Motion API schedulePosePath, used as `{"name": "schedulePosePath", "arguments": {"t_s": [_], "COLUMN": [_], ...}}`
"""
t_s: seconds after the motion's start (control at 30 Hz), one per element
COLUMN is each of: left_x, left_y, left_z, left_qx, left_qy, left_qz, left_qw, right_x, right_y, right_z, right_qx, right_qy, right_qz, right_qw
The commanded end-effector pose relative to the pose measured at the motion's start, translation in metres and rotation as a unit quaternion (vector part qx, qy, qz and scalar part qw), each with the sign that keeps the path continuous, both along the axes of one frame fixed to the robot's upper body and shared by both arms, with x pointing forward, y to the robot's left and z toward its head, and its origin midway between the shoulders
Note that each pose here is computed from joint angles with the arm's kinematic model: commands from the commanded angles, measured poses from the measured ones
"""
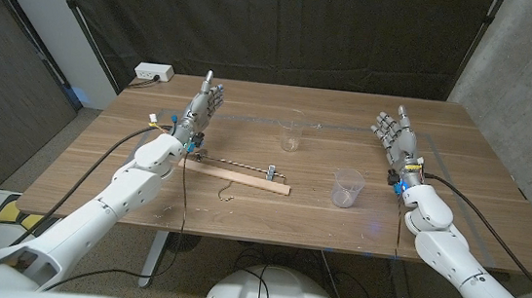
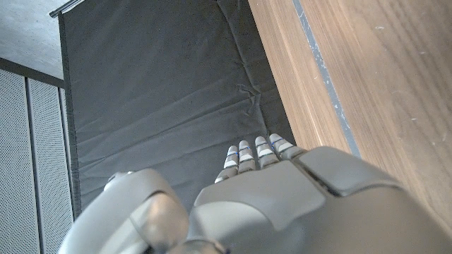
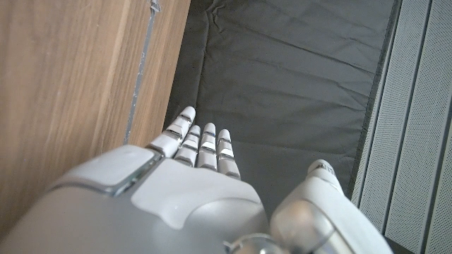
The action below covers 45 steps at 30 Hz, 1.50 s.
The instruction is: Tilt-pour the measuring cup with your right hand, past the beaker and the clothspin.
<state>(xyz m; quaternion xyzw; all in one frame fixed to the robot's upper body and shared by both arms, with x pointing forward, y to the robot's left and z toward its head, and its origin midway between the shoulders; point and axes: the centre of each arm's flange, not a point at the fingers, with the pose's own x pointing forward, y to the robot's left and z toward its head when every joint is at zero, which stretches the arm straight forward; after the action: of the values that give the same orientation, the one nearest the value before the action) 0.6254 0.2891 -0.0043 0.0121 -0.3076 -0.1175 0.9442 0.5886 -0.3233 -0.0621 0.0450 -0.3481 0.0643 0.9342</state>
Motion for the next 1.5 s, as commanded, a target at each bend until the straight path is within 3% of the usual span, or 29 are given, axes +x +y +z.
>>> {"name": "schedulePosePath", "arguments": {"t_s": [0.03, 0.4, 0.8, 1.5], "left_x": [-0.007, -0.007, -0.008, -0.01], "left_y": [0.001, -0.007, -0.009, -0.016], "left_z": [-0.003, -0.003, -0.003, 0.0], "left_qx": [0.001, 0.032, 0.028, 0.04], "left_qy": [-0.005, -0.013, -0.004, -0.002], "left_qz": [0.0, -0.001, 0.001, -0.006], "left_qw": [1.0, 0.999, 1.0, 0.999], "right_x": [-0.029, -0.051, -0.078, -0.109], "right_y": [-0.014, -0.022, -0.016, -0.02], "right_z": [-0.011, -0.03, -0.05, -0.069], "right_qx": [-0.005, -0.011, -0.006, -0.013], "right_qy": [0.0, 0.013, 0.021, 0.036], "right_qz": [-0.015, -0.025, -0.027, -0.044], "right_qw": [0.9999, 0.9995, 0.9994, 0.9983]}}
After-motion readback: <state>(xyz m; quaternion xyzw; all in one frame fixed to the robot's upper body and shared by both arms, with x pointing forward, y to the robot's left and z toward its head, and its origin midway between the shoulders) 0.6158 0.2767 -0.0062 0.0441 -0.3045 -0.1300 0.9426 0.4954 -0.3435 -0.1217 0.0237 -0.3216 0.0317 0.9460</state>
